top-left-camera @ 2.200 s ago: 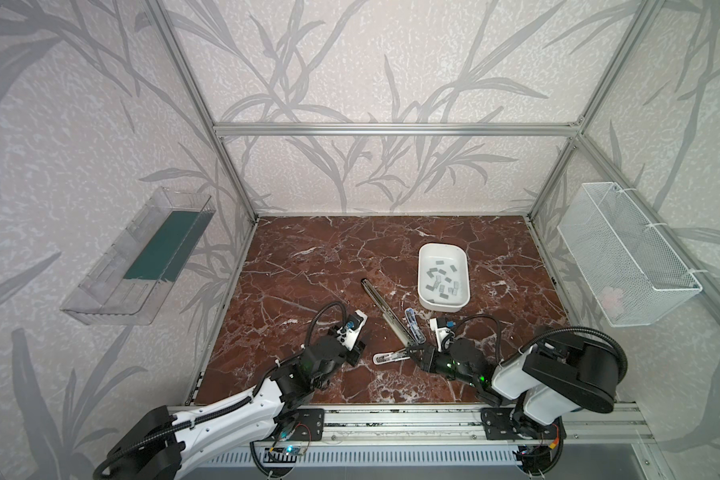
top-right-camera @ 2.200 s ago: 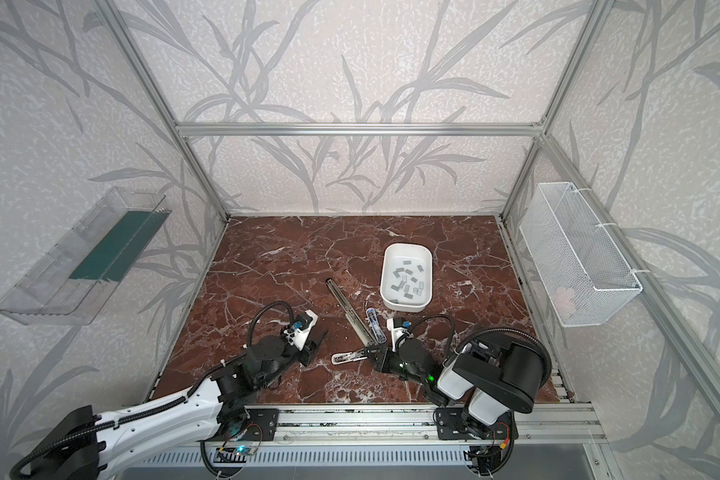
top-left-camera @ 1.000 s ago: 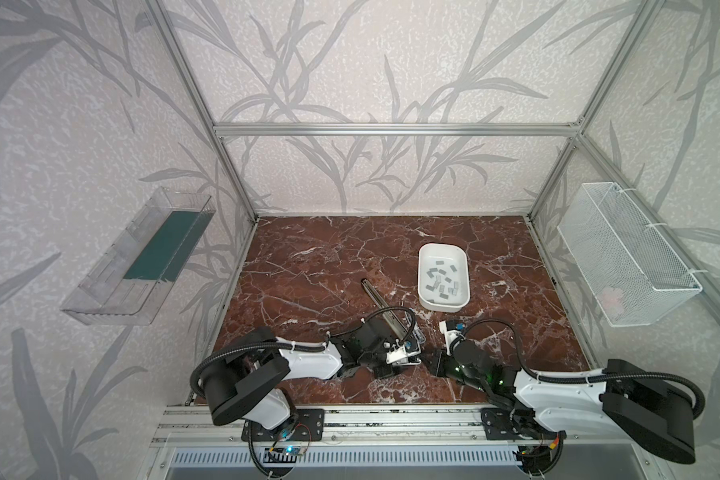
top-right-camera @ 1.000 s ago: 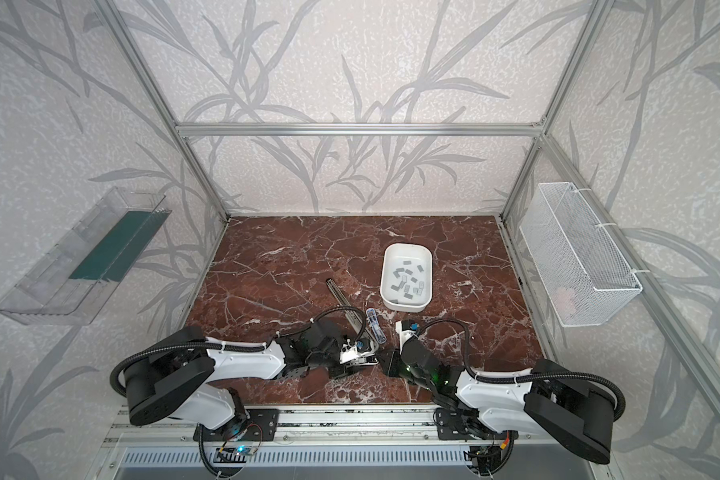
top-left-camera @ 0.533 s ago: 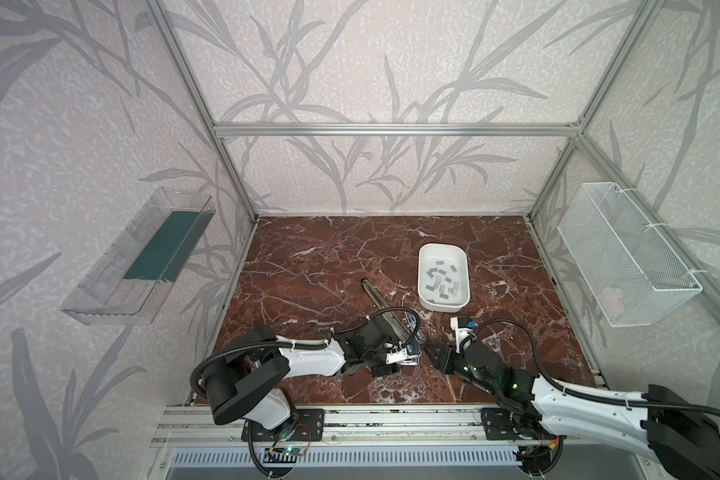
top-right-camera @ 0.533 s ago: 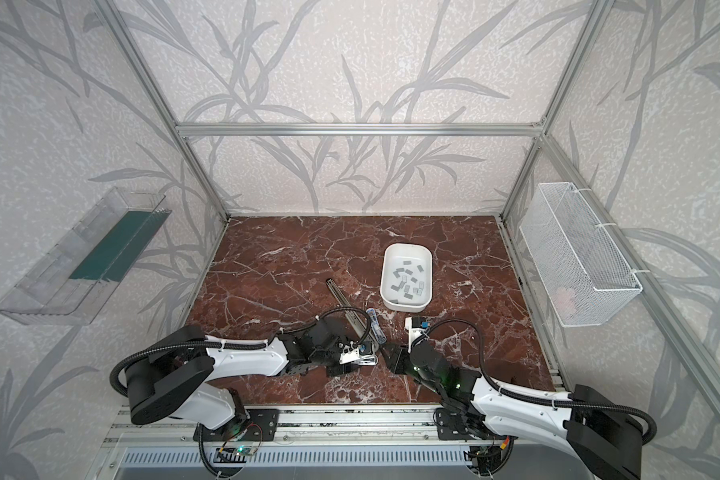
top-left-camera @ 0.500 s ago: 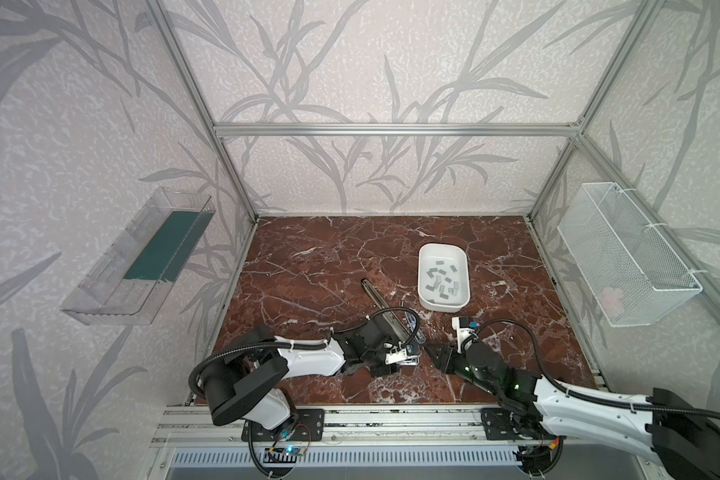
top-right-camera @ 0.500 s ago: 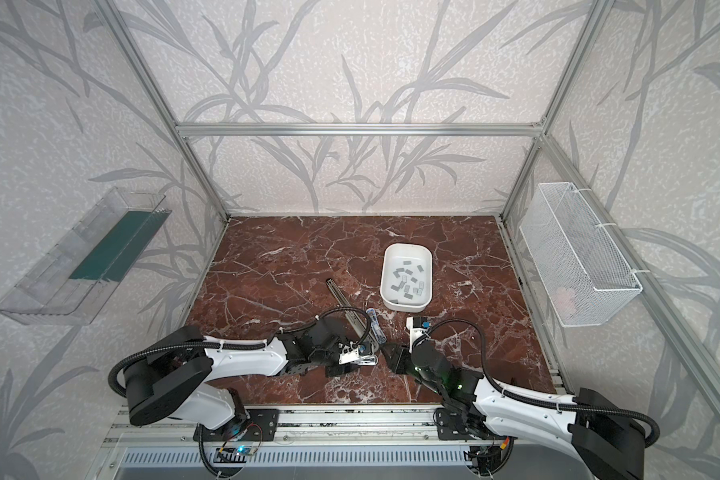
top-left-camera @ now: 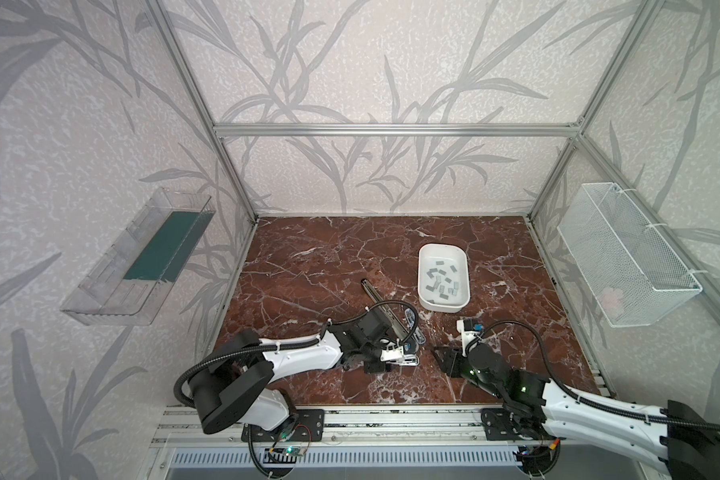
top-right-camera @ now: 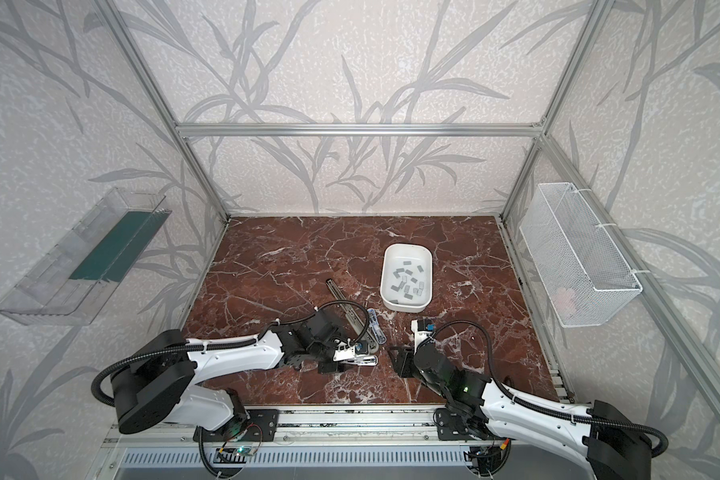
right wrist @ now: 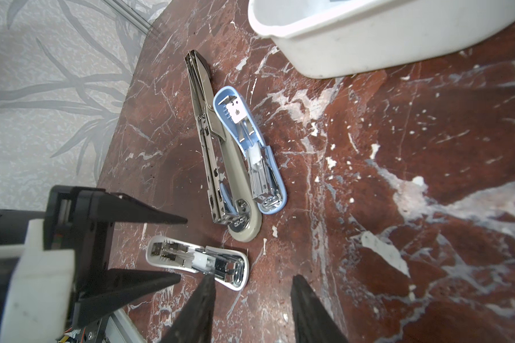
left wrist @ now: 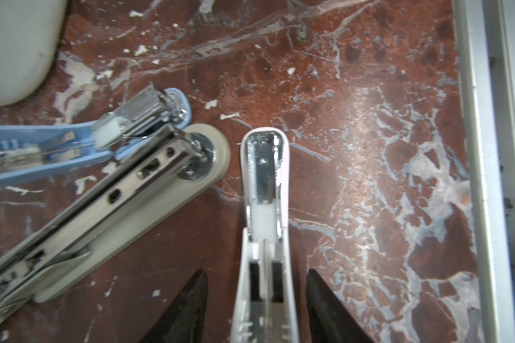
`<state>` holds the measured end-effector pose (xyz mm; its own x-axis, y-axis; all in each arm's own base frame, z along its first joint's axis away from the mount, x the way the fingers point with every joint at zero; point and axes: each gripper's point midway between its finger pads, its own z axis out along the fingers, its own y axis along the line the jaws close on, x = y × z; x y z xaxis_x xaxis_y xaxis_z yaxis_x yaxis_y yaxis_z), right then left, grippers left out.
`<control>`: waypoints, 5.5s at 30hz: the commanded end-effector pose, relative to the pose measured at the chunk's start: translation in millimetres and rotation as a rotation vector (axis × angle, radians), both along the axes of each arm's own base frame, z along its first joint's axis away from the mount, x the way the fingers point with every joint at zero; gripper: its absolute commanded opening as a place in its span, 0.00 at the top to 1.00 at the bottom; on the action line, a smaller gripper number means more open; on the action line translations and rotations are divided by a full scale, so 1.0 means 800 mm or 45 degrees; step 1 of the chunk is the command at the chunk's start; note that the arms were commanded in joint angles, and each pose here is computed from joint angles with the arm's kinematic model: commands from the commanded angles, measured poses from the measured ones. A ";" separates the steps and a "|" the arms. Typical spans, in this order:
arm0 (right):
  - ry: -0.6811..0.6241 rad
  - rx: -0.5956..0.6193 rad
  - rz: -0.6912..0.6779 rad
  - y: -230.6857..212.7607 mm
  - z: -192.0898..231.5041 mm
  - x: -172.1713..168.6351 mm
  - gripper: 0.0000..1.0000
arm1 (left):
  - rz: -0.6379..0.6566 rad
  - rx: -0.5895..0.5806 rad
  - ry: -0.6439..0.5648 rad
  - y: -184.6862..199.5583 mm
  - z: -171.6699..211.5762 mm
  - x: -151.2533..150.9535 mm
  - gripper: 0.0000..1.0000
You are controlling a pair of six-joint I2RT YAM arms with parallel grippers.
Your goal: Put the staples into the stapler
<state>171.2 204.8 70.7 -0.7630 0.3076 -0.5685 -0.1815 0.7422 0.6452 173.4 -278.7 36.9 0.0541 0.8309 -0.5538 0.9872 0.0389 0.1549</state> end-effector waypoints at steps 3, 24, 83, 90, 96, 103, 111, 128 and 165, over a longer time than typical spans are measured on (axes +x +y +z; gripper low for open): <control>-0.010 -0.008 0.006 0.001 0.002 0.001 0.56 | 0.021 -0.042 -0.154 -0.004 0.024 0.040 0.42; -0.160 -0.468 -0.124 -0.022 0.062 0.084 0.54 | 0.218 -0.250 -0.260 0.013 0.087 0.048 0.43; 0.489 -1.141 -0.432 -0.139 -0.047 0.401 0.57 | 1.979 -0.854 -0.278 0.269 0.091 0.149 0.01; 0.534 -1.051 -0.421 -0.129 -0.064 0.399 0.60 | 1.976 -0.847 -0.272 0.268 0.090 0.149 0.01; 0.562 -1.038 -0.427 -0.131 -0.071 0.389 0.62 | 1.972 -0.848 -0.267 0.267 0.090 0.149 0.01; 0.565 -1.008 -0.437 -0.130 -0.072 0.383 0.66 | 1.970 -0.848 -0.264 0.266 0.089 0.149 0.01; 0.541 -1.050 -0.476 -0.138 -0.059 0.391 0.65 | 1.970 -0.846 -0.265 0.267 0.089 0.149 0.01; 0.590 -0.927 -0.446 -0.129 -0.074 0.382 0.73 | 1.959 -0.846 -0.260 0.265 0.089 0.149 0.01; 0.610 -0.936 -0.503 -0.148 -0.080 0.379 0.70 | 1.949 -0.826 -0.248 0.261 0.086 0.152 0.01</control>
<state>486.8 97.3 22.2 -0.8508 0.2995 -0.4318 0.3303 0.9439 0.0041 289.6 -70.4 96.8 -0.4535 -0.1421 -0.8799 -0.0356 0.9893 -0.1414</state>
